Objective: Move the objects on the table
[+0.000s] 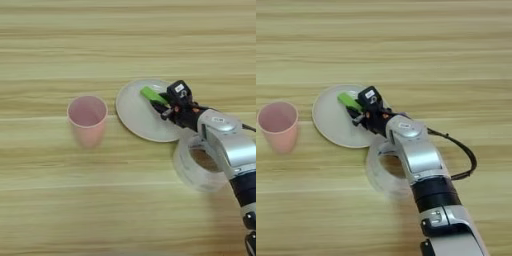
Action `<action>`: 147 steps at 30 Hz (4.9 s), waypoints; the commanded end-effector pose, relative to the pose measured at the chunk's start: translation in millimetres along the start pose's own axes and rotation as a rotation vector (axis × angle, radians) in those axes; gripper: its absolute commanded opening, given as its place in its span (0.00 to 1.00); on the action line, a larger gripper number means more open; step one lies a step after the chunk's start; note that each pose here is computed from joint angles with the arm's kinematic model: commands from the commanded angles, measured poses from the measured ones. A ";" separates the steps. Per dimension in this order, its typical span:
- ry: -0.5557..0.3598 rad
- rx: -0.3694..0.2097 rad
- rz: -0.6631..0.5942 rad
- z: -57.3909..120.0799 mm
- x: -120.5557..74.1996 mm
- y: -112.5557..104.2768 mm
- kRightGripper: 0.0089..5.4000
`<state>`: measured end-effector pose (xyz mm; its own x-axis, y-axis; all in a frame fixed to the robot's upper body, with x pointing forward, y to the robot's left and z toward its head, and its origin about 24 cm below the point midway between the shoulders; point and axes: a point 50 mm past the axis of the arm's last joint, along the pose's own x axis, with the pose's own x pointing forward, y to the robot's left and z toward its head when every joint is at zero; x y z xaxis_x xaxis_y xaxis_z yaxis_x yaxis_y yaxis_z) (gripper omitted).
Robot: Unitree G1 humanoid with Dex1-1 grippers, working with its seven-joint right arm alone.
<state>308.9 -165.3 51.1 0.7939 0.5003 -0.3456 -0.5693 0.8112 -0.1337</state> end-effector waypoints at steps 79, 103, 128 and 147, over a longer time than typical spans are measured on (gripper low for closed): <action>0.061 -0.162 -0.137 1.7 -154.6 -22.6 1.00; 0.152 -0.376 -0.364 -8.3 -153.3 -46.7 1.00; 0.195 -0.338 -0.568 -9.1 -171.3 -84.8 1.00; 0.245 -0.329 -0.719 -14.1 -165.8 -125.1 1.00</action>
<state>235.3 -343.7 86.5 0.9205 -0.1761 -0.3489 -0.0642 0.8126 -0.5793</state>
